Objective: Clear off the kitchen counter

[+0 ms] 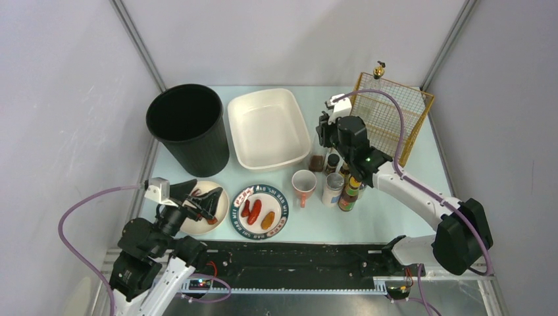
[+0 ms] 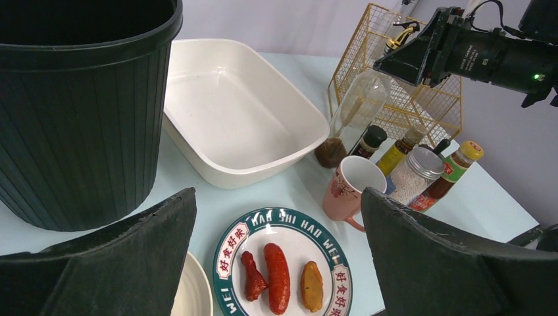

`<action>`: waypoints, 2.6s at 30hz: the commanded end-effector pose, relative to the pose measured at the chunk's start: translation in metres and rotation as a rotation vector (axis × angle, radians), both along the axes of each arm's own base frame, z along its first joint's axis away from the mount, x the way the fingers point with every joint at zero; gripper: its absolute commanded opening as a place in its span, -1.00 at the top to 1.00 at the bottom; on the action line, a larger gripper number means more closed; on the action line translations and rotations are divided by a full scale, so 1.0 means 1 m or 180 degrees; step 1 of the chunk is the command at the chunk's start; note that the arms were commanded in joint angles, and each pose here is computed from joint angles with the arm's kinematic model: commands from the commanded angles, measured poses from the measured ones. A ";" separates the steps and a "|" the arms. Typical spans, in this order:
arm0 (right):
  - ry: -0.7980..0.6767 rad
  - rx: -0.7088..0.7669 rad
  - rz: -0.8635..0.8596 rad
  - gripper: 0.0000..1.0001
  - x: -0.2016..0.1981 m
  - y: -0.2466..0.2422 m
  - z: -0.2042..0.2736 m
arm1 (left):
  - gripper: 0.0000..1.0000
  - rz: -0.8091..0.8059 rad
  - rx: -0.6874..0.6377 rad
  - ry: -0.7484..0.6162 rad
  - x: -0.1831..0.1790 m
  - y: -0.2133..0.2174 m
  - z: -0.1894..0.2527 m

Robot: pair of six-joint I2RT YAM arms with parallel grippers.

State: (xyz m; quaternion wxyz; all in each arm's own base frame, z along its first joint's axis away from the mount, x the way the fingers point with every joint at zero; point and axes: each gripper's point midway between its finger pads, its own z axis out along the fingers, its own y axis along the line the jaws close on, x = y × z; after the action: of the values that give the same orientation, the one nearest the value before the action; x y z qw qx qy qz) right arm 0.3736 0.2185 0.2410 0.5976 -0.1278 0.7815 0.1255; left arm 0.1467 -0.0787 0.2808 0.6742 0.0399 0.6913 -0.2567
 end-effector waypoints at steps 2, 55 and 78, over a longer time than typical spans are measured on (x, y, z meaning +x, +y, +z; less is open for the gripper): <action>-0.0227 0.0110 -0.0027 0.58 0.005 0.004 0.020 | -0.97 -0.0018 0.0020 -0.0155 -0.001 0.000 0.008; -0.1806 0.0132 -0.1413 1.00 -0.010 -0.210 0.307 | -0.97 0.0054 0.0058 -0.0110 0.004 0.003 0.004; -0.1990 0.0037 -0.1482 1.00 0.064 -0.263 0.307 | -0.97 0.0034 0.0067 -0.0107 0.003 0.002 0.004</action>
State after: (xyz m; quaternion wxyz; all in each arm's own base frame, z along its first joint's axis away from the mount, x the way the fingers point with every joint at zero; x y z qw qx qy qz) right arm 0.4525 -0.0502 0.4507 0.7268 0.0477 0.6828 -0.0565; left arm 0.1478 -0.0772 0.2800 0.6765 0.0431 0.6918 -0.2488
